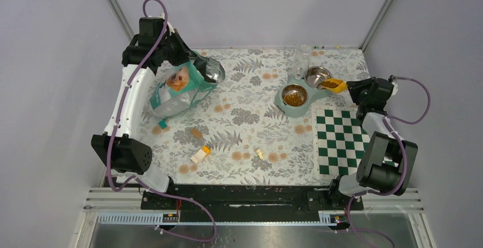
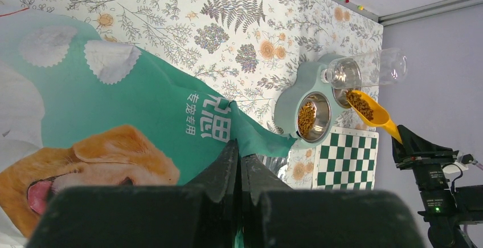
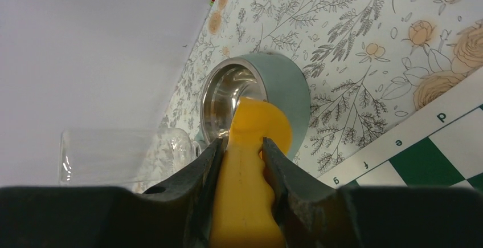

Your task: Serve the pet food

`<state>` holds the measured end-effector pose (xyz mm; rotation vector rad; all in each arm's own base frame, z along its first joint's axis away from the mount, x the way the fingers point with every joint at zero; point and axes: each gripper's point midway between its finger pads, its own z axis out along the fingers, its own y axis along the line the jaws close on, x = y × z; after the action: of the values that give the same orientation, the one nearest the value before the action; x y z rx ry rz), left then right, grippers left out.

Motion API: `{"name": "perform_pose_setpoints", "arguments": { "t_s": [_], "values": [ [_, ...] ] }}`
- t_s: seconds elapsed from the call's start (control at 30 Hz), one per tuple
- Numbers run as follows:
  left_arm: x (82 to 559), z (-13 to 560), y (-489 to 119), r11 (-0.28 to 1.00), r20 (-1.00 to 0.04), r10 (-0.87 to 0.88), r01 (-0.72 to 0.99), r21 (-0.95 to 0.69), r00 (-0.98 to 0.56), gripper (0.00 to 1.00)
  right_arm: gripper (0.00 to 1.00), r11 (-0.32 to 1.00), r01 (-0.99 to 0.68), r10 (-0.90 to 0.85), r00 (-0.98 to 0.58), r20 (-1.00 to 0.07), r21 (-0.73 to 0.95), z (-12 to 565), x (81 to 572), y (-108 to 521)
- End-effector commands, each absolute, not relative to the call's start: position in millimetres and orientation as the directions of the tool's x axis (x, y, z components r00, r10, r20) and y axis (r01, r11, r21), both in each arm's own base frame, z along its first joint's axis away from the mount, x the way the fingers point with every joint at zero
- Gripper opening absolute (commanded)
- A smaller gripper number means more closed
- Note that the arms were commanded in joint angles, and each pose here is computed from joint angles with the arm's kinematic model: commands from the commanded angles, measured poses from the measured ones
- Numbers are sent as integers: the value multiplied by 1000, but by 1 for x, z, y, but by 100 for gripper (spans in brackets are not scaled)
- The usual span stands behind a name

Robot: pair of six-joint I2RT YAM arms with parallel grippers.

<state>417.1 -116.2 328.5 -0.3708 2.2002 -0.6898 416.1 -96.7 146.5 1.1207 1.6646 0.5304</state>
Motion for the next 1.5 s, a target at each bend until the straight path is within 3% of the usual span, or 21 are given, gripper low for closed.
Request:
{"name": "perform_pose_setpoints", "arguments": {
  "t_s": [0.0, 0.67, 0.83, 1.03, 1.13, 1.27, 1.47],
  "values": [
    [417, 405, -125, 763, -715, -495, 146, -630, -494, 0, 0, 587, 405, 778, -45, -626, 701, 184, 424, -97],
    [415, 406, -127, 756, -710, -494, 155, -636, -502, 0, 0, 763, 457, 575, -158, -803, 457, 242, 423, -86],
    [411, 407, -134, 729, -689, -501, 172, -662, -524, 0, 0, 797, 288, 593, -203, -779, 531, 281, 409, -49],
    [405, 410, -140, 700, -671, -511, 192, -687, -538, 0, 0, 762, 129, 647, -110, -754, 635, 331, 363, -18],
    [402, 407, -143, 696, -664, -510, 191, -693, -547, 0, 0, 738, -39, 668, -96, -738, 674, 362, 343, 9],
    [397, 404, -150, 692, -663, -500, 203, -692, -557, 0, 0, 690, -283, 655, -148, -741, 666, 400, 322, 56],
    [394, 397, -164, 693, -660, -474, 216, -688, -582, 0, 0, 638, -387, 631, -233, -740, 666, 413, 313, 116]
  ]
}}
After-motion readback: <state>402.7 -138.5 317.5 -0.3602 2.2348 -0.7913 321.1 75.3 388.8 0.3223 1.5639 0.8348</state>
